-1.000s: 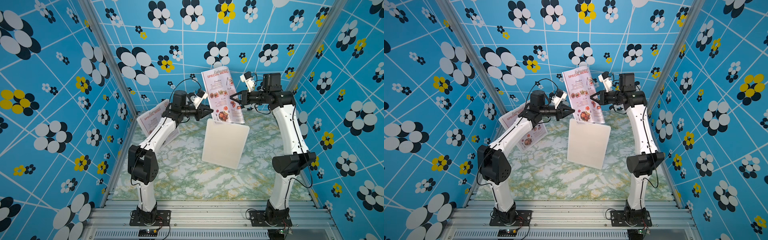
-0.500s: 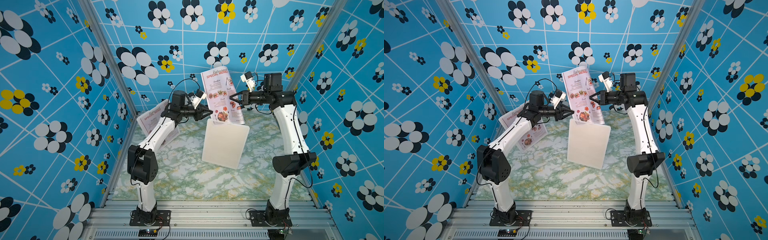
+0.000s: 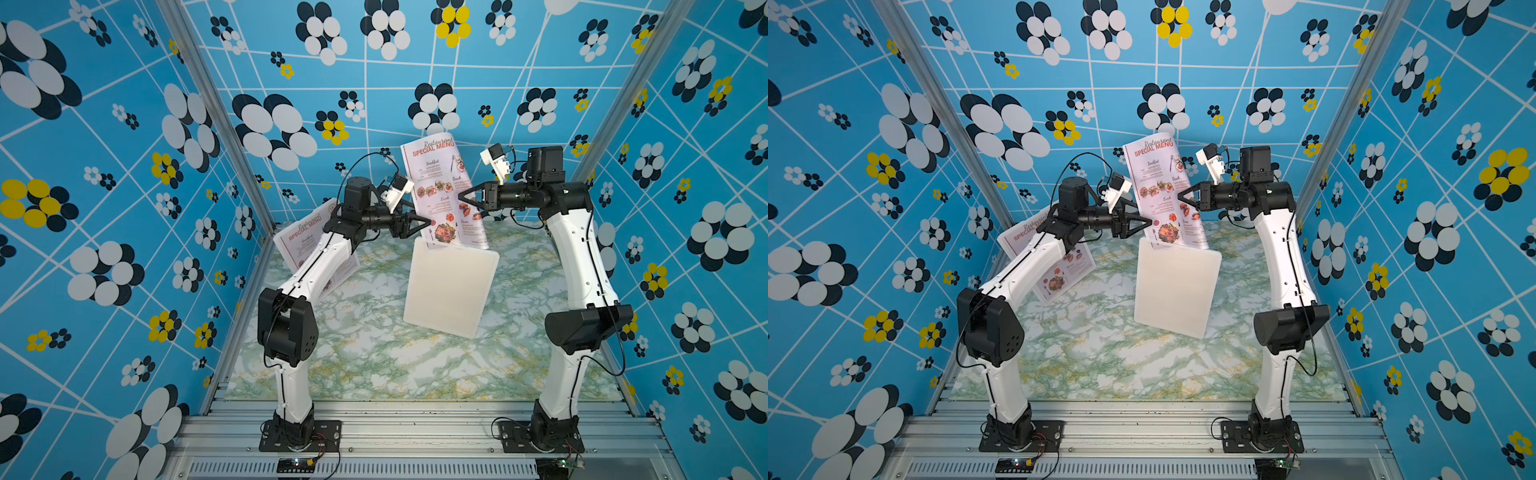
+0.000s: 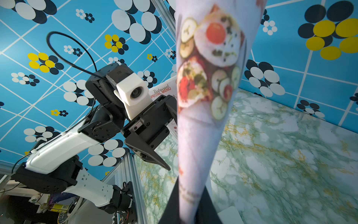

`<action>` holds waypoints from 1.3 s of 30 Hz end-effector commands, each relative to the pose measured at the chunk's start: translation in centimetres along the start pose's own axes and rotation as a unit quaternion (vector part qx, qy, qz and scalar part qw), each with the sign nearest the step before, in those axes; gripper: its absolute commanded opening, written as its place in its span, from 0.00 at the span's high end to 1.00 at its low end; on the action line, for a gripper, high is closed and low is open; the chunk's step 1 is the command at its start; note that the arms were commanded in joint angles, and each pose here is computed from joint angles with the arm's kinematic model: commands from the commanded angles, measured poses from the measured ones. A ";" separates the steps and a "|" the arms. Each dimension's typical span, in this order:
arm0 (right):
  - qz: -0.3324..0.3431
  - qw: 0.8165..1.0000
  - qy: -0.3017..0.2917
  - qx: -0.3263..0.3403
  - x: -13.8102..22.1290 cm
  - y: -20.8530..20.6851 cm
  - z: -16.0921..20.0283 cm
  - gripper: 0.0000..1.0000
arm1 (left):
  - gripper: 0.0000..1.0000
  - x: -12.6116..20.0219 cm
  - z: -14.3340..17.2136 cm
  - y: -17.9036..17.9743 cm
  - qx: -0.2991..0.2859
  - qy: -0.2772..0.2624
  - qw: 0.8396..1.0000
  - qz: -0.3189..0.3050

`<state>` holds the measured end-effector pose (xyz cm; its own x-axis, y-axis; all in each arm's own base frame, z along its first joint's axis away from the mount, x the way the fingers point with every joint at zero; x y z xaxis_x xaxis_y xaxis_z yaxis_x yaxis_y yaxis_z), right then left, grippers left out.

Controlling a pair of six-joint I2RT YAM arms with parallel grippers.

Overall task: Insert the menus into the narrow rack
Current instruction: Insert the menu into the narrow rack.

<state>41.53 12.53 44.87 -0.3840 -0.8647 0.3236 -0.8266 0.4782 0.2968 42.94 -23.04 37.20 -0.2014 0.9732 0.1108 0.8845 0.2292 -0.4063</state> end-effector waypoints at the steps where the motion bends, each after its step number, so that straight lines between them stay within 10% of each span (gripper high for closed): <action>1: -0.016 1.000 0.005 -0.004 0.5 0.7 0.2 0.85 | 0.29 -1.1 -0.3 0.1 -0.007 -0.009 1.000 0.028; 9: -0.021 1.000 0.007 0.002 0.8 1.0 0.3 0.86 | 0.33 -2.3 -0.5 1.1 0.006 -0.029 0.998 0.054; 18: -0.023 1.000 0.015 -0.002 0.8 0.5 0.9 0.86 | 0.82 -2.1 -0.2 0.1 0.006 -0.024 0.996 0.090; 39: -0.034 0.999 0.015 0.008 0.5 0.2 1.0 0.77 | 0.92 -0.7 1.4 -1.1 -0.011 0.015 0.996 0.086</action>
<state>41.21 12.06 43.82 -0.3447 -0.8714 0.3489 -0.8379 0.4532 0.3041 42.93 -24.56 34.87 -0.0495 0.9970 0.0598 0.8904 0.0712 -0.4495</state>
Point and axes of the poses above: each gripper's point midway between its finger pads, its own x axis back along the fingers, its own y axis along the line the jaws close on, z = x × y, the point moved 9 cm from there along x, back along the fingers, and after that the axes turned 12 degrees about x, right-handed, at the moved point
